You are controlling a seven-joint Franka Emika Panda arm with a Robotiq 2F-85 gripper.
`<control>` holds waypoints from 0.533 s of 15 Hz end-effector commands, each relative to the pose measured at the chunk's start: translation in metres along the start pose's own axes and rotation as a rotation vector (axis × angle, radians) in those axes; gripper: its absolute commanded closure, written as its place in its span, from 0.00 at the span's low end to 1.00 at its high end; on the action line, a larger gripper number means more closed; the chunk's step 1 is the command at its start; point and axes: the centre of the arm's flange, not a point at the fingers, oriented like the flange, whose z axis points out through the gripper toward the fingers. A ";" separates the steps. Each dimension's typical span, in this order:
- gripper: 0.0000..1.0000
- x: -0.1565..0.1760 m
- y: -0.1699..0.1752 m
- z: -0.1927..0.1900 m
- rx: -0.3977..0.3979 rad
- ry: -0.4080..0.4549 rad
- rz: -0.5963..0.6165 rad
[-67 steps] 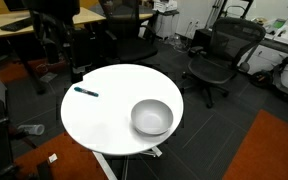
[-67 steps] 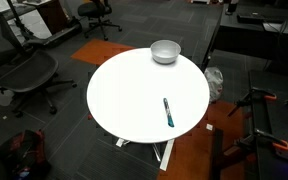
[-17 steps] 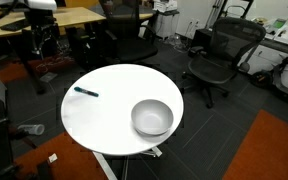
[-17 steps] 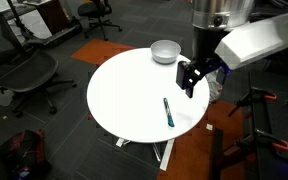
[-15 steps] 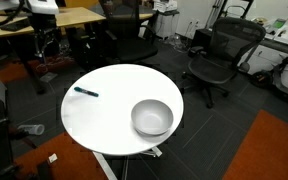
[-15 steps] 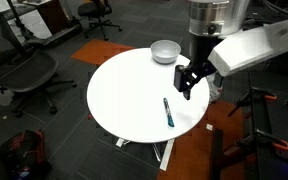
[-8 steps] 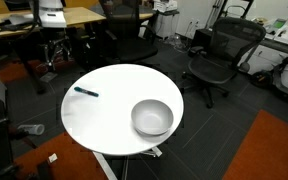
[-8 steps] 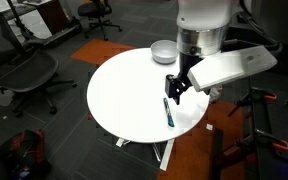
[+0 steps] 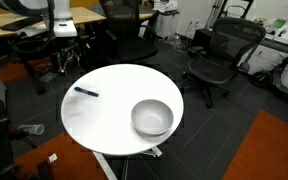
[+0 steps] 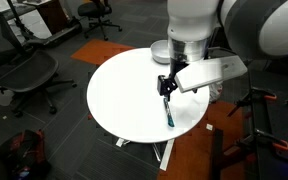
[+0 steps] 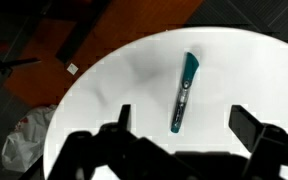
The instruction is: Place the marker in the bowl
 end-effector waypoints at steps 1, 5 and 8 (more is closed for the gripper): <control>0.00 0.011 -0.014 0.011 0.004 0.035 0.010; 0.00 0.012 -0.021 0.025 0.011 0.042 -0.002; 0.00 0.009 -0.026 0.038 0.015 0.041 -0.005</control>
